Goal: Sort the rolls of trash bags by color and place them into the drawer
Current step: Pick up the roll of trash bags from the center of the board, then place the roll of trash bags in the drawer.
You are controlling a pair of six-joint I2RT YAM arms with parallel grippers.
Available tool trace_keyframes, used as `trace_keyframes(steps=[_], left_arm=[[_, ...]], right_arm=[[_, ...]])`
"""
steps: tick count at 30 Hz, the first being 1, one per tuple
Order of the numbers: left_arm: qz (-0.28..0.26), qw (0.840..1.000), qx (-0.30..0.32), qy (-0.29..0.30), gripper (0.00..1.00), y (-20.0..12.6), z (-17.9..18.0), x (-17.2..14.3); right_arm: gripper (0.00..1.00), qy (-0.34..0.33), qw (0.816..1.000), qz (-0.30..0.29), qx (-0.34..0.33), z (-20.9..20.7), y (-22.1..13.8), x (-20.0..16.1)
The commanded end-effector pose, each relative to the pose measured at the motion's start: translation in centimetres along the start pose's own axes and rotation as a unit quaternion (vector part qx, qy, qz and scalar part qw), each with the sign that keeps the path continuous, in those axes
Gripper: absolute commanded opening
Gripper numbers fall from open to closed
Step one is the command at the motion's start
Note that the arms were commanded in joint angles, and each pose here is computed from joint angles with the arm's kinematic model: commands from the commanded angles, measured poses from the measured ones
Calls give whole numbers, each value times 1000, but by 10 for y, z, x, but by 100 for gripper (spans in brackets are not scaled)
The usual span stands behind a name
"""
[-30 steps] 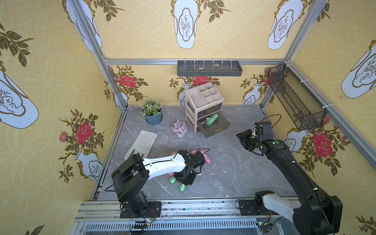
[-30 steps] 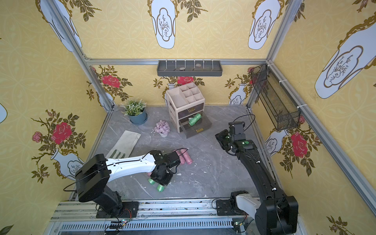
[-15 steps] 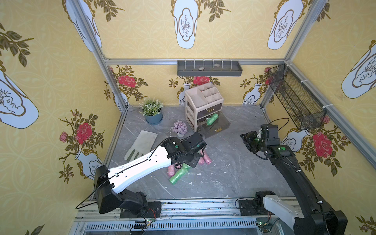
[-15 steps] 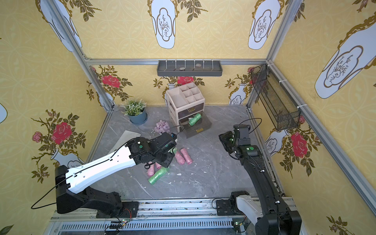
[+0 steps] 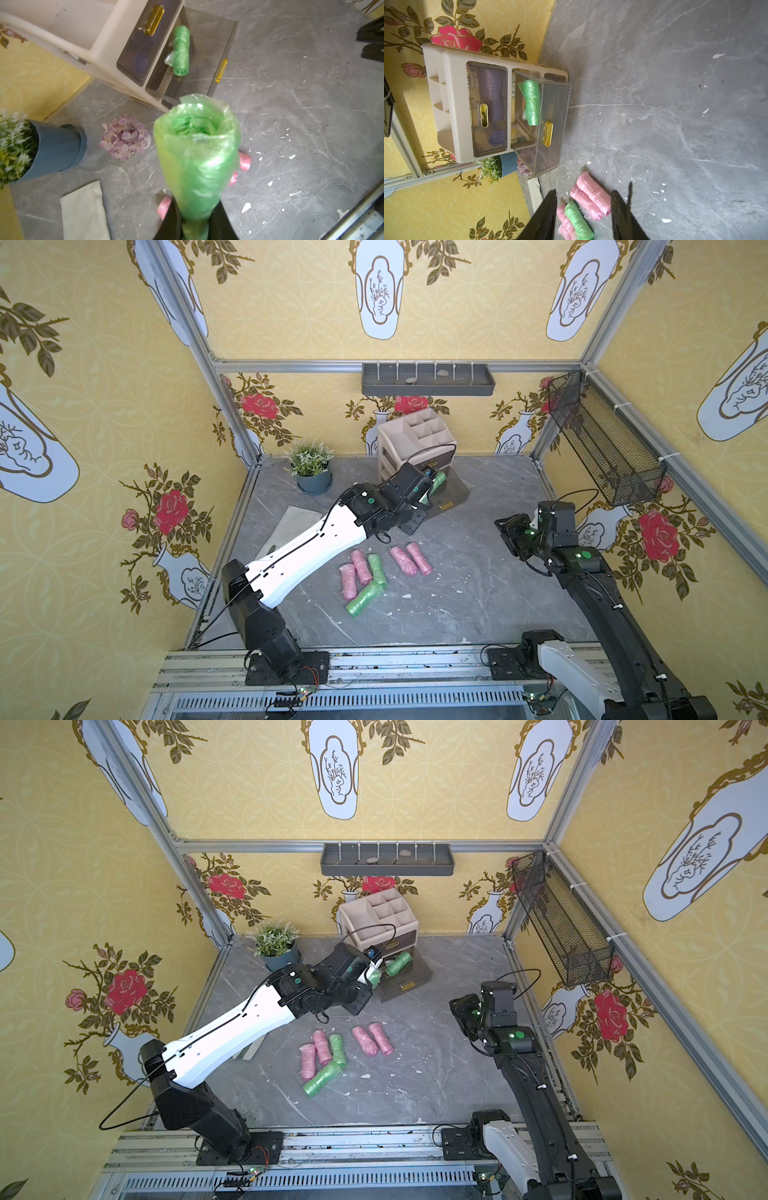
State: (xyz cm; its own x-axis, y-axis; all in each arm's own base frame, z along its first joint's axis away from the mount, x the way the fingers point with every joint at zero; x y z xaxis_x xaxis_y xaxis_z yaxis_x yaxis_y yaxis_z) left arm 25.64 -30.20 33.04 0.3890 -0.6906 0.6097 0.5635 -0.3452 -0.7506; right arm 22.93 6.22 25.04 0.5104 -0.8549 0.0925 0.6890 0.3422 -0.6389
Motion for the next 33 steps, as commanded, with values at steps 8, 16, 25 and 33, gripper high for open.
trace_keyframes(steps=[8,16,25,33], left_arm=[[-46,998,-20,39,6,48,3,65],[-50,996,-22,72,6,103,2,89],[-43,994,-42,92,8,155,2,90],[-39,993,-51,103,10,182,3,84]], right_arm=[[44,2,1000,-10,-22,-13,-4,1],[45,10,1000,-7,-28,-22,-2,-1],[45,9,999,3,-36,-23,7,2],[45,13,999,11,-44,-26,15,5]])
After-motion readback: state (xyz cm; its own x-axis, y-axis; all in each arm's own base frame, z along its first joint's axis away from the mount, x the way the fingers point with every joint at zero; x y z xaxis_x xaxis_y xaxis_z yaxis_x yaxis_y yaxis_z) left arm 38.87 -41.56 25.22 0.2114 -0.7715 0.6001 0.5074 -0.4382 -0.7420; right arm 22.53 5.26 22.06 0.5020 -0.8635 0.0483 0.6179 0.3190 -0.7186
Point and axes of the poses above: each gripper's point midway between its finger pads, its own y axis out along the fingers, its own z axis along the line the jaws close on, x = y × z, the point moved 7 cm from there along -y, back along the fingers, and after that the axes turned 10 degrees about y, right-handed, at the moved point
